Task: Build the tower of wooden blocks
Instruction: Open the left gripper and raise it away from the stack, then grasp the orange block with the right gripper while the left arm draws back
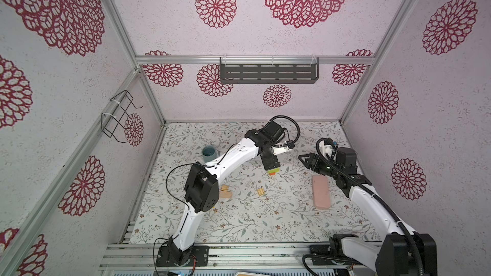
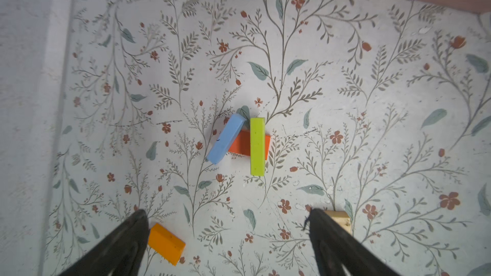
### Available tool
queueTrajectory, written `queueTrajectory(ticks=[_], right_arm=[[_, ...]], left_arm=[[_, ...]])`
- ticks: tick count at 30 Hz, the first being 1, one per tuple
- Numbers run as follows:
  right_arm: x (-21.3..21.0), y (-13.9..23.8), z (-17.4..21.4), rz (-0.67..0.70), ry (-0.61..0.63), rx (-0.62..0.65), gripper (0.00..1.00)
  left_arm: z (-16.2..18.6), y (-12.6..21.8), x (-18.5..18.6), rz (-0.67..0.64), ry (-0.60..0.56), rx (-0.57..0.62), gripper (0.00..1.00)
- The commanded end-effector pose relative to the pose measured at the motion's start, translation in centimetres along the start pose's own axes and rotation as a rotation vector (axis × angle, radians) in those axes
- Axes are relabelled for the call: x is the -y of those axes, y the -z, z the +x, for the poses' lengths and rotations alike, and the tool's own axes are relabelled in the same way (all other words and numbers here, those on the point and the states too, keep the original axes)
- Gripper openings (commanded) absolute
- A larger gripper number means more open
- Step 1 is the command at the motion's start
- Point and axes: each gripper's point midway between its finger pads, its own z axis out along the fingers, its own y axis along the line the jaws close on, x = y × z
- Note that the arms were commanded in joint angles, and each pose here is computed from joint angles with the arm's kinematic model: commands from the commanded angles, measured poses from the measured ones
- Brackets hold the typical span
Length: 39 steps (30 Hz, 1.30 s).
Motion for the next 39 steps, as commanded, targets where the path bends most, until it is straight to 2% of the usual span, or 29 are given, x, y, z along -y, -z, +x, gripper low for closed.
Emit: queueTrajectory(ticks=[1,5,9,12,17,24,28,34,39], right_arm=[[-1.7,1.5,-0.7,0.008,0.039,0.015,0.59],[-2.2,1.9,0.3,0.059,0.062,-0.025,0.61],[-3.1,1.7,1.5,0.110,0.106,-0.069,0.61],[-3.9,1.3,2.1,0.149,0.156,-0.104,0.62],[-5.3,-0.3,3.1,0.170,0.214,-0.163,0.62],[-7.4,-3.6,5.0,0.214,0.343,-0.290,0.62],[-8.5,-5.7,5.7,0.222,0.409,-0.351,0.62],[-9.4,-8.1,4.6,0.255,0.447,-0.371,0.61],[-9.5,-10.2,3.5,0.329,0.478,-0.378,0.61]], left_arm=[[-1.3,3.7,-0.2,-0.082,0.047,0.072,0.97],[-0.4,7.8,-1.1,-0.224,0.144,0.156,0.97],[3.2,9.8,-1.5,-0.343,0.307,0.161,0.97],[6.2,12.2,-1.1,-0.412,0.470,0.188,0.97],[11.7,16.5,0.7,-0.469,0.811,0.330,0.97],[18.4,19.3,2.9,-0.514,1.162,0.503,0.97],[19.5,19.3,3.7,-0.500,1.193,0.524,0.97],[21.5,18.8,2.7,-0.590,1.258,0.403,0.98],[22.4,18.5,1.7,-0.570,1.358,0.423,0.70]])
